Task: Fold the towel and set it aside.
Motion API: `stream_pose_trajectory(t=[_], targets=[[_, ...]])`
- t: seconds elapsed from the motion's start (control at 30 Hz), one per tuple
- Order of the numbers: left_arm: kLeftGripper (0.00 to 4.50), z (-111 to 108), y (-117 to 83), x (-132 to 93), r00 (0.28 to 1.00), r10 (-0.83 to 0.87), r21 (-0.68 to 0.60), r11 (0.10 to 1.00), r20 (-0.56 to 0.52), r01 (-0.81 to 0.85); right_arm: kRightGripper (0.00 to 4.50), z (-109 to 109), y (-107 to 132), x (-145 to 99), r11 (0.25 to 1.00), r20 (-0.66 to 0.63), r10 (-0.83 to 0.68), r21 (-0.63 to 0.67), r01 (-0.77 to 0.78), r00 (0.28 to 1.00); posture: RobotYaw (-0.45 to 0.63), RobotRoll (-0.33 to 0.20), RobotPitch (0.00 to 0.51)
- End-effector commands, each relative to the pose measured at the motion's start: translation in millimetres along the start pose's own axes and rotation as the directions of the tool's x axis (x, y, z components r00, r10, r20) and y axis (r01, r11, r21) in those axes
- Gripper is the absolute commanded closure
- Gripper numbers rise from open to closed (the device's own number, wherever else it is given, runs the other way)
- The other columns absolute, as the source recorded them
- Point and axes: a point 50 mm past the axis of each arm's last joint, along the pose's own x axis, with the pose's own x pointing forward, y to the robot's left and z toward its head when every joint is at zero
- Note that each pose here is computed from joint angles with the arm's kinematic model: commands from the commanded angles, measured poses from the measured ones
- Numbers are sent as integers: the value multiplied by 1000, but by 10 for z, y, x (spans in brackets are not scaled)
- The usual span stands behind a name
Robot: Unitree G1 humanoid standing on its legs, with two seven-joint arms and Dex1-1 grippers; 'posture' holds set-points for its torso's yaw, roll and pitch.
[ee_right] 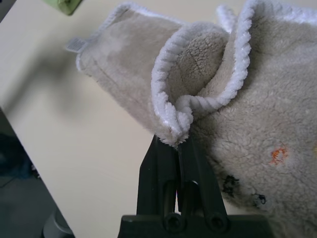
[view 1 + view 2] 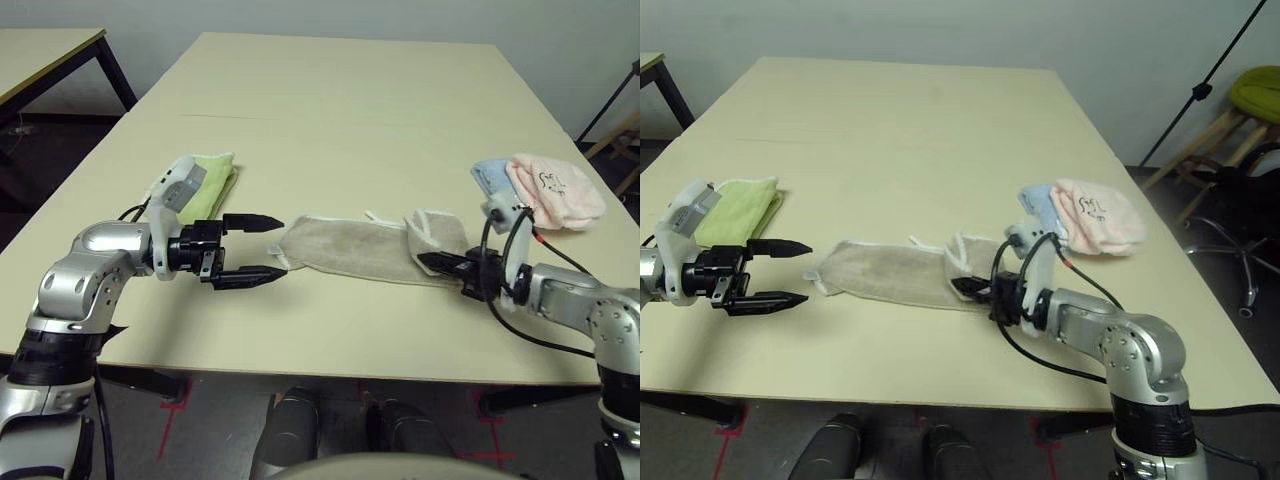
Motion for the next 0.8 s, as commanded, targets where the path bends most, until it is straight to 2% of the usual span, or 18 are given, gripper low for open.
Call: stream_pose_trajectory(t=[0.03, 0.17, 0.3, 0.47, 0.5, 0.63, 0.7, 0.8], targets=[[0, -8, -26, 26, 1000, -10, -6, 1000, 3, 10, 4452, -27, -4, 74, 999, -25, -22, -25, 21, 999, 234, 0, 107], [0, 3, -13, 48, 1000, -6, -4, 1000, 0, 6, 3508, -4, 31, 86, 999, -39, -9, -44, 7, 999, 229, 0, 108], [0, 38, 23, 104, 1000, -5, -4, 1000, 13, 5, 2081, 169, 57, -26, 998, -24, 23, -63, -24, 999, 216, 0, 110], [0, 129, 81, 213, 999, -14, 4, 1000, 38, 14, 235, 350, 133, -233, 986, -85, 108, -122, -118, 990, 198, 0, 112], [0, 155, 91, 248, 999, -20, 7, 1000, 43, 20, 23, 402, 143, -285, 982, -89, 130, -127, -141, 987, 196, 0, 111], [0, 254, 128, 392, 997, -39, 24, 999, 74, 37, 23, 547, 151, -515, 967, -128, 199, -138, -216, 972, 188, 0, 109], [0, 300, 144, 477, 995, -42, 32, 999, 91, 39, 23, 632, 94, -611, 968, -111, 181, -157, -197, 977, 185, 0, 108], [0, 386, 213, 677, 995, -3, 33, 999, 100, -1, 23, 814, -147, -750, 959, -6, 55, -279, -55, 998, 176, 0, 106]])
